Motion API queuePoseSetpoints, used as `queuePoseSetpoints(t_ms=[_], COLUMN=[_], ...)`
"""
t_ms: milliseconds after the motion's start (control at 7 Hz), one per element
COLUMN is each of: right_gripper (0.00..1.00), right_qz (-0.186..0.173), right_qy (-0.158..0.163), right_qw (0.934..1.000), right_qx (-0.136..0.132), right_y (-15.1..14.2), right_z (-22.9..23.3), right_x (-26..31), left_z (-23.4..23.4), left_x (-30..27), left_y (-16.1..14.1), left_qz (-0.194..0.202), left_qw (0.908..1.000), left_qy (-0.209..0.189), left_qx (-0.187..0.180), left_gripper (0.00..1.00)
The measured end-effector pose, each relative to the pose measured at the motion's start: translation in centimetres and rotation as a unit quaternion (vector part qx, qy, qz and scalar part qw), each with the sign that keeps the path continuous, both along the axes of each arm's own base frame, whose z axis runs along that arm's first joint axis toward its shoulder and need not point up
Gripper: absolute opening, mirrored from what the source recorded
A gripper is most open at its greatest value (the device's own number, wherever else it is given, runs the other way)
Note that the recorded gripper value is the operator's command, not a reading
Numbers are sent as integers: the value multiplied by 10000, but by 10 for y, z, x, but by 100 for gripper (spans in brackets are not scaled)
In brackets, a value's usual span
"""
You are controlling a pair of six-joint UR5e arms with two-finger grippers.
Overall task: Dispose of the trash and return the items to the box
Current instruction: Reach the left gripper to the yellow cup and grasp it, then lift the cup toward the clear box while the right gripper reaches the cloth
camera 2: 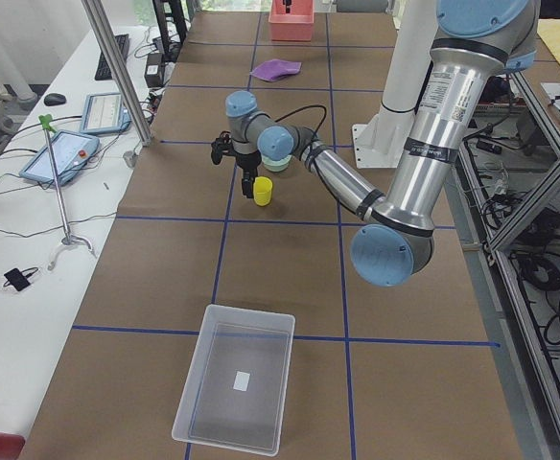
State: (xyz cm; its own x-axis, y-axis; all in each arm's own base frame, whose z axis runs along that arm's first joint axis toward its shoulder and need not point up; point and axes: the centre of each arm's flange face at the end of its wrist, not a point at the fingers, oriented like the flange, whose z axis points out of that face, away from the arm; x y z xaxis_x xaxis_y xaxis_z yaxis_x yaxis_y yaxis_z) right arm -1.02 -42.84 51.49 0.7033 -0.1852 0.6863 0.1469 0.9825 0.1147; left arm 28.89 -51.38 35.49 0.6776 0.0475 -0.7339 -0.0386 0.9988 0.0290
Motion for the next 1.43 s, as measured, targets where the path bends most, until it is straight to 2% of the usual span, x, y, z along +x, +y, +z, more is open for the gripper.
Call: queuePoseSetpoints(t_ms=[286, 714, 857, 1000, 1143, 1286, 1429], right_gripper=[100, 100, 100, 100, 100, 100, 100], right_qz=[-8, -12, -15, -17, -17, -22, -27], right_qy=[-54, -81, -103, -113, -116, -116, -115], right_qw=[10000, 10000, 9999, 9999, 9999, 9999, 9999], right_qx=[-23, -55, -61, -65, -69, -76, -86], right_y=[0, 0, 0, 0, 0, -1, -6], right_z=[1, 3, 2, 3, 3, 4, 5], right_x=[-1, -1, -2, -2, -2, -2, -4], left_z=[16, 28, 30, 33, 34, 34, 34], left_x=[40, 69, 74, 80, 87, 95, 99], left_y=[-9, -6, -2, 2, 7, 12, 14], left_qz=[-73, -53, -14, 18, 37, 46, 34], left_qw=[9998, 9995, 9995, 9996, 9996, 9994, 9993], left_qy=[153, 257, 241, 209, 186, 170, 166], left_qx=[-108, -171, -179, -189, -223, -287, -338], left_gripper=[94, 89, 82, 67, 41, 0, 0])
